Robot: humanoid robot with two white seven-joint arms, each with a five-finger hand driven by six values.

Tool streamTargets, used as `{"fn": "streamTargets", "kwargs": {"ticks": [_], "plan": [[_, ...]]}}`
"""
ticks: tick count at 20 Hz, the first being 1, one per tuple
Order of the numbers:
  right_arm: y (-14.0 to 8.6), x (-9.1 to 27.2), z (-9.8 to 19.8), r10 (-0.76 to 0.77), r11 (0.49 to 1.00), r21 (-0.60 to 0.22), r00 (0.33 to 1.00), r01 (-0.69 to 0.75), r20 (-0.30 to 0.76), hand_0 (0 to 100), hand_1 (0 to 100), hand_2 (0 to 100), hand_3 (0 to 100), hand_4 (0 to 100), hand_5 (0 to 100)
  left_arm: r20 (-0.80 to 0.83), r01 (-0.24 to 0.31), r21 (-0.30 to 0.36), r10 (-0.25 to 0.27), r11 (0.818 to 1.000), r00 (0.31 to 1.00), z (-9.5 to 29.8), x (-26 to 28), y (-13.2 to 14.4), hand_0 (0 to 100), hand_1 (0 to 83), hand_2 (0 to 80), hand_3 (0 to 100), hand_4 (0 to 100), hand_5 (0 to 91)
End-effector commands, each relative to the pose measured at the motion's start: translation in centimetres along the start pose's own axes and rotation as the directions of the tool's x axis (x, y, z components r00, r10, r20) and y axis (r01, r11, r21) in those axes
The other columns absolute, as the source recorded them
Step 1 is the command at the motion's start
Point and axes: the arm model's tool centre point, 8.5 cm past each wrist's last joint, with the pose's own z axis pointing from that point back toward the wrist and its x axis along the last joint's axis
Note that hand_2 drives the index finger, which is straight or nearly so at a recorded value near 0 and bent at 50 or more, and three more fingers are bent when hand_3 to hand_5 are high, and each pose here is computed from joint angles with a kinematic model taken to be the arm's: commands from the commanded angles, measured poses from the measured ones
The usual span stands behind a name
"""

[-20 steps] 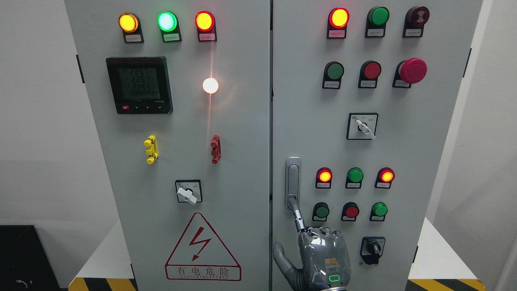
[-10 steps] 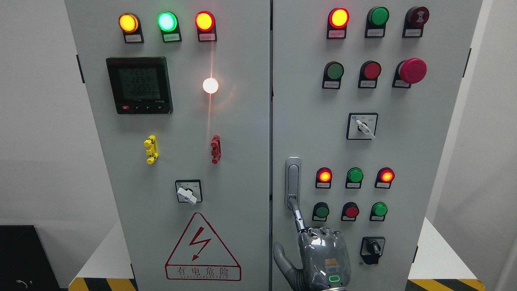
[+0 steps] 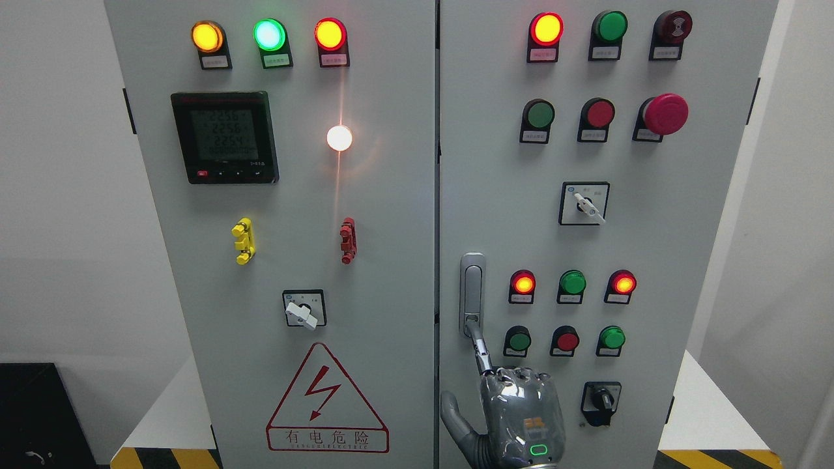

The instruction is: Release door handle

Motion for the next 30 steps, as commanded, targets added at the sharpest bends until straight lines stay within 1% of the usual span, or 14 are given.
{"fn": "streamTargets", "kwargs": {"ticks": [1,30], "plan": [[0.41,0.04,0.20,-0.001,1.000,0.013,1.000,0.001,0.000,49,30,4,100,100,100,0.002,0.000,-0.001,0.000,1.000,1.000,0.00,0.04,-0.01,12,55.6,0.0,0,0,0.0],[0.50,0.00,0.45,-0.002,1.000,0.017,1.000,0.002,-0.004,49,30,5,100,100,100,0.000,0.000,-0.001,0.000,1.000,1.000,0.00,-0.01,0.00,12,55.6,0.0,0,0,0.0]]}}
